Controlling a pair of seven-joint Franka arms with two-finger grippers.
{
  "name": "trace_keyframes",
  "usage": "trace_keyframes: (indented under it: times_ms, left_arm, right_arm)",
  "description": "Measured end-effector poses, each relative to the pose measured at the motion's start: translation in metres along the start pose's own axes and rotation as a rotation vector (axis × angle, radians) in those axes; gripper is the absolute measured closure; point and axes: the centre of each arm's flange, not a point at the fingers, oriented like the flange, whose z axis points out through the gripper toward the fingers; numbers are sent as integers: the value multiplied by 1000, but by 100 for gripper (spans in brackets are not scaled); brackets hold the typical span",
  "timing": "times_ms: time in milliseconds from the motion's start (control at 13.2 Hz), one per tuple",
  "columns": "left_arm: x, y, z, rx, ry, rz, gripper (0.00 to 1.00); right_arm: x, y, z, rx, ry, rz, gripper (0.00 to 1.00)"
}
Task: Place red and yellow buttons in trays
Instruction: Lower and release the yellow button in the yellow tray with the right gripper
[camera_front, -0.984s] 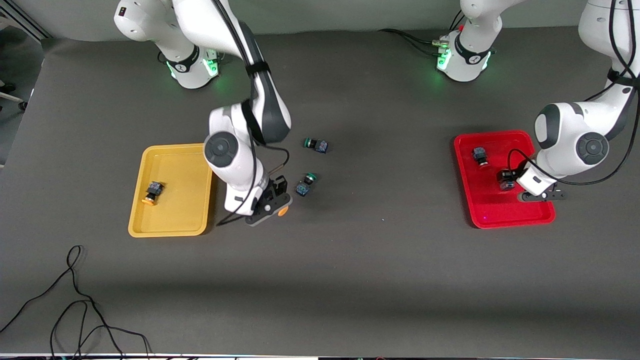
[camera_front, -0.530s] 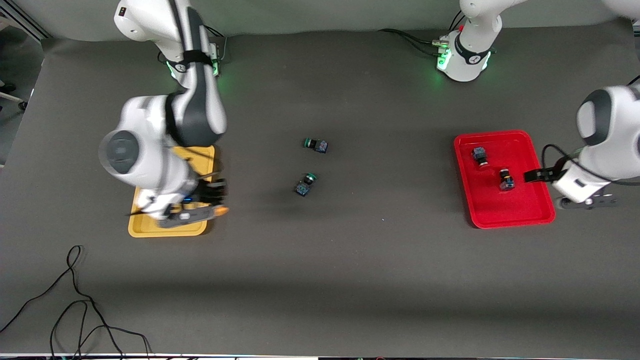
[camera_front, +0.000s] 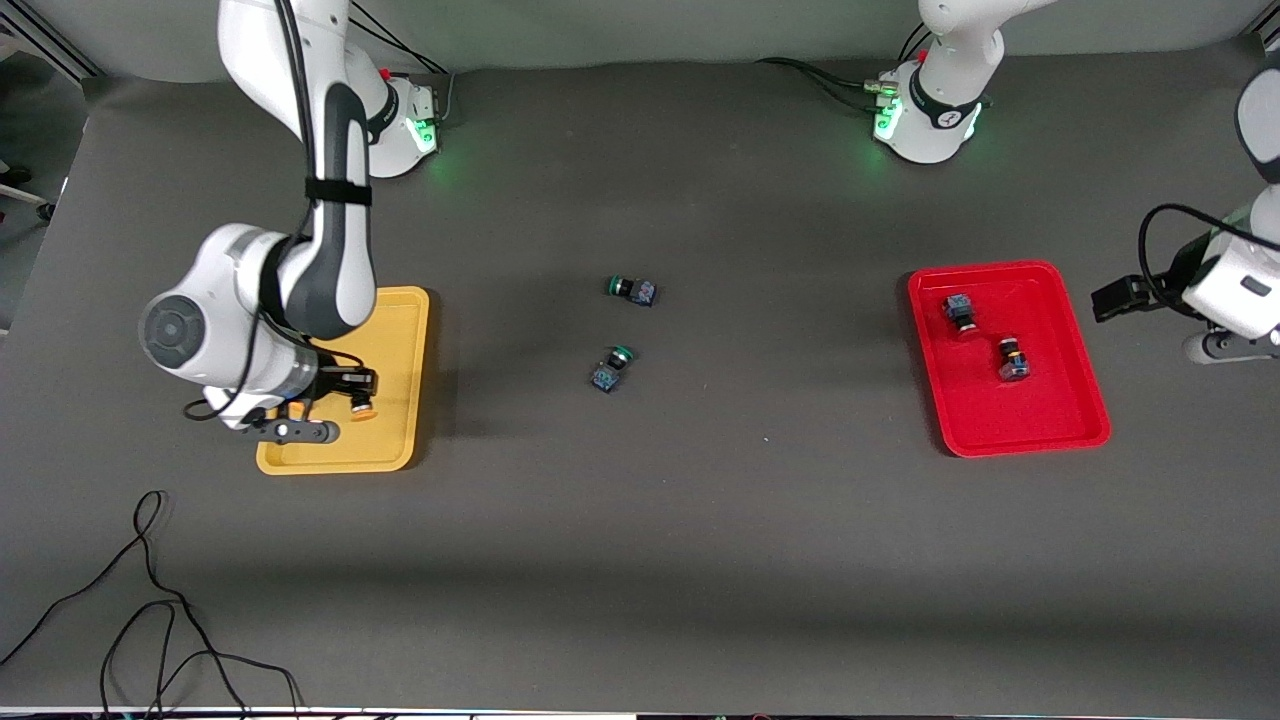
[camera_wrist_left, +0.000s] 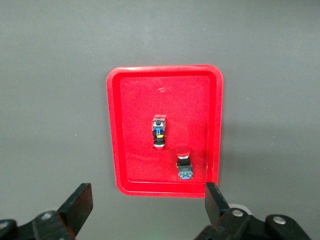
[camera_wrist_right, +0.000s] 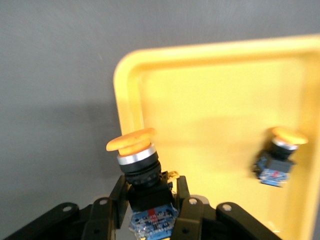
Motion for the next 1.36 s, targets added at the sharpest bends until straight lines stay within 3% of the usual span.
trace_keyframes:
  times_ms: [378,454,681,832,1135,1362]
  left_arm:
    - [-4,22,-19,5,19,38,0]
    - [-5,28,-20,4,18,51,0]
    - [-6,24,-19,-5,3,48,0]
    - [-8,27,-18,-6,-6,54,0]
    - [-10,30,-19,-4,-24,61,0]
    - [-11,31,-19,-3,-30,63,0]
  right_arm:
    - [14,29,69,-3,-56,61,58]
    - [15,29,68,-2,-55,62,52]
    - [21,18,55,10,-32,42,19]
    - [24,12,22,22,-21,24,0]
    - [17,5,-100,33,7,-26,0]
    - [13,-1,-160,5,18,-65,0]
